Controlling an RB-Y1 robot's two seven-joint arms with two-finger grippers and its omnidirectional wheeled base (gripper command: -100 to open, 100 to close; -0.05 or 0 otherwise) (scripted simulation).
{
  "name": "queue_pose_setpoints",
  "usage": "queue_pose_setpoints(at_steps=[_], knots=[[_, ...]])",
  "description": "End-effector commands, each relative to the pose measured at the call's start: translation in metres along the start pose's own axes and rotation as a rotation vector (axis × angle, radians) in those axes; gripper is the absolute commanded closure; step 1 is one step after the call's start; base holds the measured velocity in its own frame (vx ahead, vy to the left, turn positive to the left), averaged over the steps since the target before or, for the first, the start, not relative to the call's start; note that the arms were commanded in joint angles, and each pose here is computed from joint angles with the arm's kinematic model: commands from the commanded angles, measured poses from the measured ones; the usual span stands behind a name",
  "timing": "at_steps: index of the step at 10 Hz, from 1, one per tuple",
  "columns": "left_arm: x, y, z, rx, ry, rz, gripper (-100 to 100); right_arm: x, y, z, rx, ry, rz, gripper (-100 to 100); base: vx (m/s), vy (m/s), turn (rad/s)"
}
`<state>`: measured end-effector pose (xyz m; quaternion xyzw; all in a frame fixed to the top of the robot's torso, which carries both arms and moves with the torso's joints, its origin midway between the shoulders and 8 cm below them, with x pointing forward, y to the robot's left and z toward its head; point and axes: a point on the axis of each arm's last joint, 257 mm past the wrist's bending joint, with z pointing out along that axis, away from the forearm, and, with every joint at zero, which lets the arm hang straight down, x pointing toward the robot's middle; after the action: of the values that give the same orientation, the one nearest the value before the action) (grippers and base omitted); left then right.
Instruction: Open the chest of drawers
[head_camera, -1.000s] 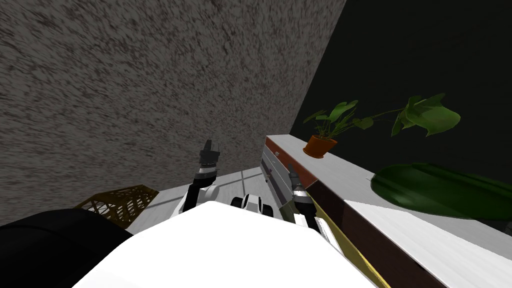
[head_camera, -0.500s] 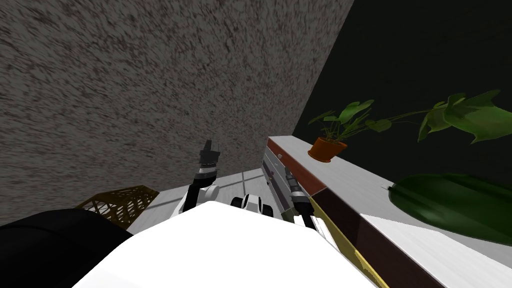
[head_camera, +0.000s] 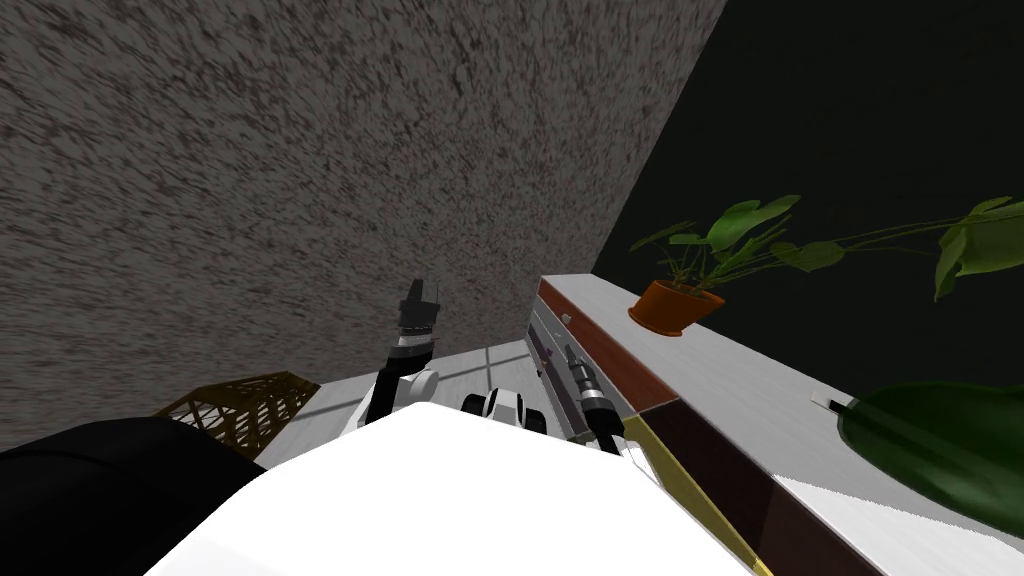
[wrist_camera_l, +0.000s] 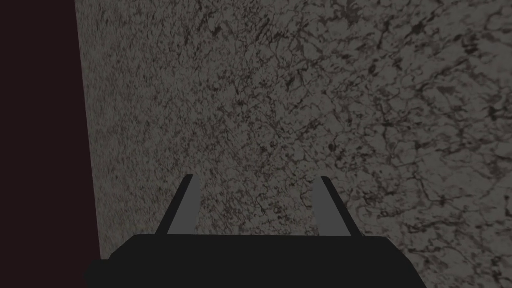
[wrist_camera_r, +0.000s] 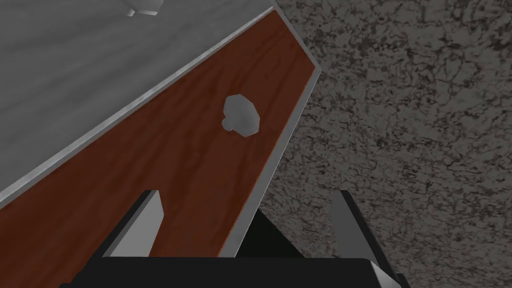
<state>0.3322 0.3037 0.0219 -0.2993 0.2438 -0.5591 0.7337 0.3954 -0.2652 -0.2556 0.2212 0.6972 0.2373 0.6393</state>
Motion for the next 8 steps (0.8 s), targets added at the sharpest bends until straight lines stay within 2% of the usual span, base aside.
queue_pose_setpoints(at_steps=[1, 2, 3, 5, 6, 7, 8], knots=[[0.0, 0.0, 0.0, 0.0, 0.0, 0.0, 0, 0.02, -0.036, -0.006, 0.097, 0.054, -0.103, -100, 0.086, 0.03, 0.058], [0.0, 0.0, 0.0, 0.0, 0.0, 0.0, 0, 0.021, -0.041, -0.007, 0.118, 0.057, -0.123, -100, 0.079, 0.029, 0.039], [0.0, 0.0, 0.0, 0.0, 0.0, 0.0, 0, 0.034, -0.059, -0.013, 0.164, 0.091, -0.177, -100, 0.088, 0.028, 0.062], [0.0, 0.0, 0.0, 0.0, 0.0, 0.0, 0, 0.033, -0.066, -0.014, 0.191, 0.094, -0.197, -100, 0.058, 0.019, 0.014], [0.0, 0.0, 0.0, 0.0, 0.0, 0.0, 0, 0.045, -0.085, -0.021, 0.242, 0.13, -0.261, -100, 0.064, 0.017, 0.063], [0.0, 0.0, 0.0, 0.0, 0.0, 0.0, 0, 0.044, -0.091, -0.023, 0.263, 0.131, -0.274, -100, 0.068, 0.017, 0.04], [0.0, 0.0, 0.0, 0.0, 0.0, 0.0, 0, 0.056, -0.112, -0.032, 0.322, 0.166, -0.32, -100, 0.088, 0.021, 0.062]])
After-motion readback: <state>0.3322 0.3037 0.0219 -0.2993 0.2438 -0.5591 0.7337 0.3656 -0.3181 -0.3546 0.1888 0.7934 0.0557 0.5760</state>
